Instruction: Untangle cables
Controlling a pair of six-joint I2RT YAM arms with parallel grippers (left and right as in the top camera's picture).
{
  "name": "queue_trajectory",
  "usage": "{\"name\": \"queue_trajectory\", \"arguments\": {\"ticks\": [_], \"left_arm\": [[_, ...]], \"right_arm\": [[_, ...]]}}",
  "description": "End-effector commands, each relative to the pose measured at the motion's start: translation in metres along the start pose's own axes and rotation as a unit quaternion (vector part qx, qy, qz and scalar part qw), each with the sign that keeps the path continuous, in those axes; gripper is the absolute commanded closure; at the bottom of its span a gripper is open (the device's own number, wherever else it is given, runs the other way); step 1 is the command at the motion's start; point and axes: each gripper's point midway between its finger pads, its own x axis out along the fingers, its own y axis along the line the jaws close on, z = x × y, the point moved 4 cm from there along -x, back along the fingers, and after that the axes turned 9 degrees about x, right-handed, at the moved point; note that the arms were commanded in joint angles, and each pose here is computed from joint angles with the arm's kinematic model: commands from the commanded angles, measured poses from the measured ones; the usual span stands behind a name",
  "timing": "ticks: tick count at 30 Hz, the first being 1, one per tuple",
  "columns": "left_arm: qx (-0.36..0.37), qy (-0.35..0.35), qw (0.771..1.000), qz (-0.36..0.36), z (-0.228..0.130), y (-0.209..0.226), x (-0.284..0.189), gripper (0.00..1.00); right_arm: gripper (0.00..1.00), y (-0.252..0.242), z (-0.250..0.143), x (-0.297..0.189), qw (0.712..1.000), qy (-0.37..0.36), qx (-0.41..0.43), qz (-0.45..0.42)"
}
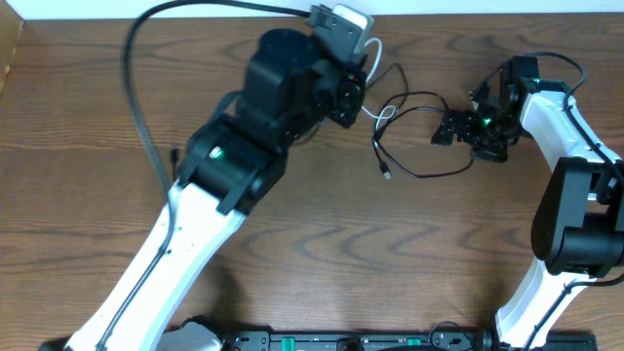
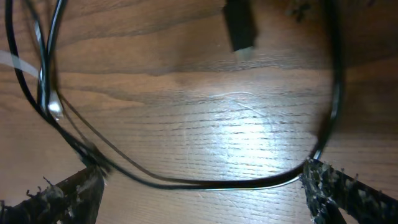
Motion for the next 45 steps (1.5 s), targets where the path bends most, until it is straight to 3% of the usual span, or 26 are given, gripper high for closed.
{"name": "queue_trajectory", "arguments": {"ticks": [1,6,14,18,21,26,28,30,31,33,35,38,39,42,45], "left_arm": [[0.016,-0.068,0.998,0.003,0.033,0.001,-0.032,0.93],[0.023,-0.149,0.988,0.013,0.067,0.002,-0.055,0.93],[0.03,-0.232,0.972,0.022,0.099,0.005,-0.068,0.92],[0.023,-0.207,0.978,0.018,0.09,0.005,-0.056,0.93],[-0.019,-0.19,0.982,0.008,0.082,0.005,-0.047,0.93],[-0.023,-0.199,0.978,-0.048,0.086,-0.01,-0.054,0.92],[-0.041,-0.202,0.977,-0.059,0.088,-0.012,-0.06,0.93],[-0.046,-0.202,0.976,-0.062,0.088,-0.013,-0.063,0.92],[-0.046,-0.203,0.976,-0.062,0.089,-0.013,-0.064,0.93],[-0.046,-0.205,0.976,-0.06,0.089,-0.011,-0.065,0.93],[-0.047,-0.205,0.976,-0.053,0.089,-0.007,-0.066,0.93],[-0.05,-0.205,0.977,-0.027,0.087,0.013,-0.067,0.92],[-0.064,-0.209,0.976,-0.007,0.087,0.029,-0.071,0.93],[-0.096,-0.22,0.97,0.031,0.087,0.061,-0.081,0.93],[-0.098,-0.222,0.969,0.057,0.085,0.079,-0.086,0.92]], "right_arm": [[0.03,0.001,-0.002,0.005,1.0,0.008,-0.006,0.005],[0.02,0.013,-0.003,0.001,0.998,0.013,-0.032,0.045],[0.01,0.079,-0.015,-0.086,0.961,-0.064,-0.183,0.195],[0.01,0.11,-0.036,-0.127,0.919,-0.096,-0.27,0.271],[0.01,0.138,-0.055,-0.146,0.862,-0.117,-0.366,0.331],[0.01,0.172,-0.066,-0.134,0.821,-0.125,-0.442,0.34],[0.06,0.19,-0.069,-0.124,0.801,-0.129,-0.47,0.347],[0.24,0.201,-0.07,-0.12,0.789,-0.135,-0.486,0.352],[0.35,0.205,-0.068,-0.119,0.791,-0.14,-0.483,0.348],[0.75,0.206,-0.054,-0.114,0.823,-0.157,-0.444,0.318],[0.99,0.2,-0.041,-0.111,0.857,-0.169,-0.396,0.284],[0.99,0.178,-0.022,-0.1,0.913,-0.188,-0.306,0.194],[0.99,0.152,-0.012,-0.09,0.944,-0.197,-0.243,0.106],[0.99,0.121,-0.012,-0.075,0.961,-0.177,-0.21,0.026],[0.99,0.107,-0.014,-0.063,0.969,-0.153,-0.195,0.0]]}}
